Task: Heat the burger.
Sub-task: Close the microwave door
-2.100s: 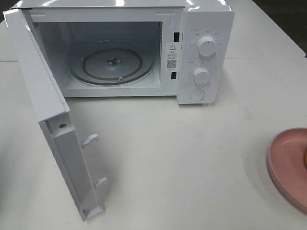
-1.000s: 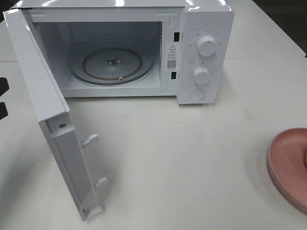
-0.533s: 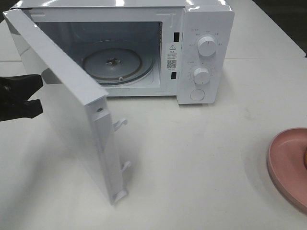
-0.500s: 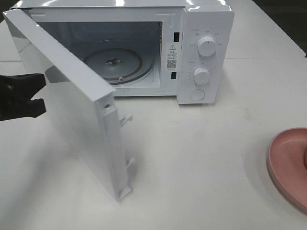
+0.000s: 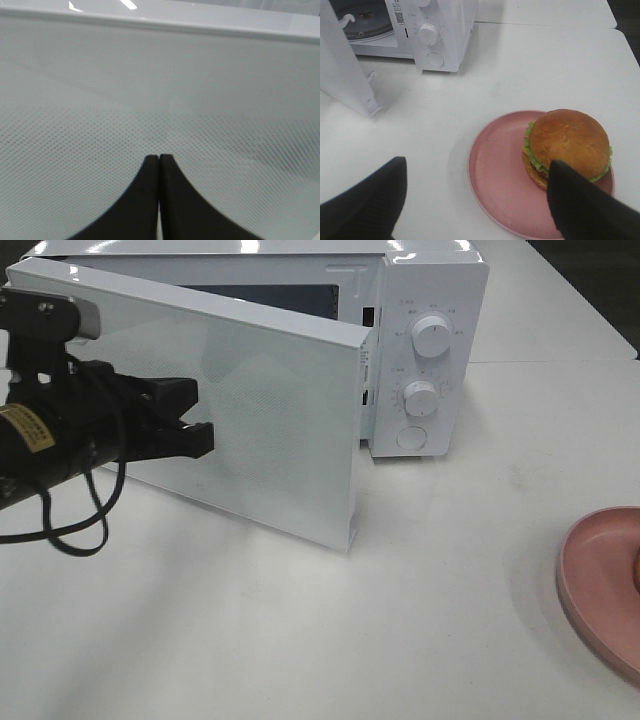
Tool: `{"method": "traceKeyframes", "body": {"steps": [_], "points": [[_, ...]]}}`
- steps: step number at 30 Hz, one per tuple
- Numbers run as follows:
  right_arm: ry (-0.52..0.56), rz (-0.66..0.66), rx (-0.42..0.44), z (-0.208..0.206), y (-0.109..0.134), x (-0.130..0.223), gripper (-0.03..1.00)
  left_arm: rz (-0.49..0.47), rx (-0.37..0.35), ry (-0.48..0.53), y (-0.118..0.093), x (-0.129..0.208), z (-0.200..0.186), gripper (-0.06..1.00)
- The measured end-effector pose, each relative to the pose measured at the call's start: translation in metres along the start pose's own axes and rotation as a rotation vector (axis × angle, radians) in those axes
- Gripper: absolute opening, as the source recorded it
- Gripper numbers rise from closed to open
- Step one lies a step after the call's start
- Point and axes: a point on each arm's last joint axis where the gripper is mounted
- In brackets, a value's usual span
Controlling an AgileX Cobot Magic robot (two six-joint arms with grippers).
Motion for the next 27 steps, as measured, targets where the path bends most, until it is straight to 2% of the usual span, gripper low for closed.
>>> {"method": "traceKeyframes", "body": {"steps": [12, 22, 27], "points": [[0.000, 0.000, 0.000, 0.000, 0.000, 0.000, 0.75, -0.006, 0.022, -0.008, -0.036, -0.025, 0.062, 0.00], [0.000, 0.000, 0.000, 0.000, 0.000, 0.000, 0.75, -0.013, 0.028, -0.034, -0.047, -0.038, 0.103, 0.00], [0.000, 0.000, 0.000, 0.000, 0.000, 0.000, 0.75, -0.012, 0.042, 0.000, -0.052, -0.039, 0.120, 0.00]]}}
Point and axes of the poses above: a point on each arm's last joint axis where the gripper is mounted, z pointing out along that axis toward the gripper, y along the wrist's bending axis when the last joint is at zero, x = y × z, and after that the axes turned 6 degrees about z, right-handed
